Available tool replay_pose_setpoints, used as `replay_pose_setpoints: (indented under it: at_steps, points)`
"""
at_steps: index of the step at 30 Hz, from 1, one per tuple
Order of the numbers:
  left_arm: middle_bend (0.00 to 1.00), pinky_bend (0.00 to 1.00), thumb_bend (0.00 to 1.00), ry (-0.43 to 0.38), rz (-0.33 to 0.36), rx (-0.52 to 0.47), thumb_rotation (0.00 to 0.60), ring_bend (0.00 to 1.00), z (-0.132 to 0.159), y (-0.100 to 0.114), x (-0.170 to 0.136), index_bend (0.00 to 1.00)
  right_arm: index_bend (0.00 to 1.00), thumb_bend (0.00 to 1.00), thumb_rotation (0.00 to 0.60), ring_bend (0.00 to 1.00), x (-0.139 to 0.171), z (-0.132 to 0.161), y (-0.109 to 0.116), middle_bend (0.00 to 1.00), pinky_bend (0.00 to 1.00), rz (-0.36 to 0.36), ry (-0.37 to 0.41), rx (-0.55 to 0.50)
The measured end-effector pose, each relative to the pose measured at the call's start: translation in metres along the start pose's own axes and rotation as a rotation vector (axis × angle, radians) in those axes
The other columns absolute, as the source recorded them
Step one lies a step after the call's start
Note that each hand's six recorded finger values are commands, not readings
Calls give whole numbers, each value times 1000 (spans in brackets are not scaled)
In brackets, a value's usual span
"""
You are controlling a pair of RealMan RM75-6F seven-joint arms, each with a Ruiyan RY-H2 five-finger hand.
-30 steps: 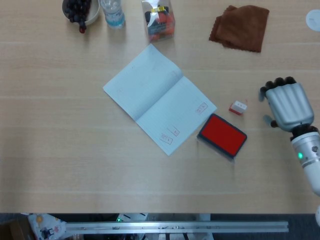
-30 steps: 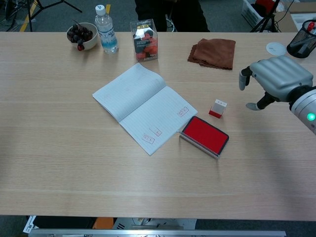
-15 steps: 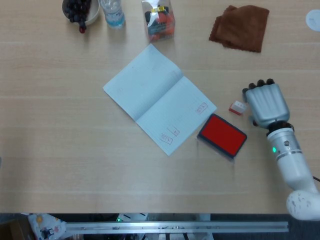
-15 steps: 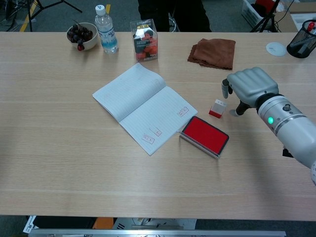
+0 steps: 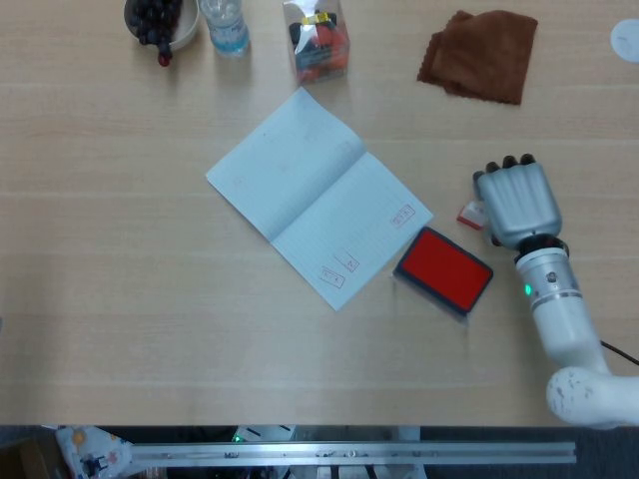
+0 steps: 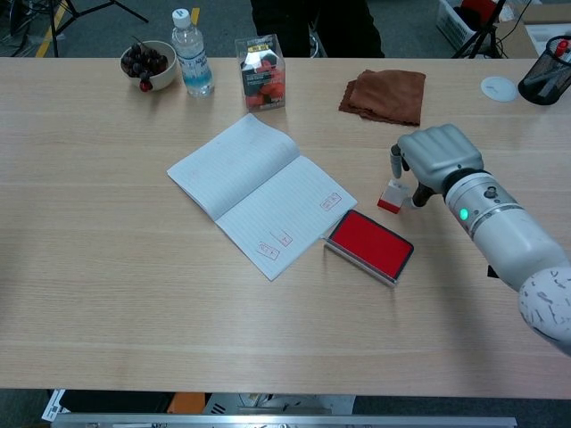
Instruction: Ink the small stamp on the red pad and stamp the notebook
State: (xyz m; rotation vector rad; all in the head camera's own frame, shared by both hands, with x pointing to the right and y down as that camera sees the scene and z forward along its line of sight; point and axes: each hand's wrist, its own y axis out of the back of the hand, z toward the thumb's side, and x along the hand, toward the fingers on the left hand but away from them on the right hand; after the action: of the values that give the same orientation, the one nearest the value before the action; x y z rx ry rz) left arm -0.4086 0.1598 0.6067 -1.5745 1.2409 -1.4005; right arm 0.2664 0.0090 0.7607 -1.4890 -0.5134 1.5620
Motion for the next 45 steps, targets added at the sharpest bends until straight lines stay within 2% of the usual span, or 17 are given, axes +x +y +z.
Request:
replay_pose_setpoints:
  at_steps: [18,29,45]
  points:
    - [38,63,272,5,7,-13,600,34,-6,1,0,42,473,160,600,299,-21,2,1,418,293,-8,-40,19]
    - [38,63,273,6,5,-15,600,34,-7,2,-1,42,490,239,600,299,-23,4,-7,418,293,21,-33,15]
    - [38,63,272,18,1,-13,600,34,-10,1,-1,42,527,286,600,300,-23,10,-9,430,293,31,-15,14]
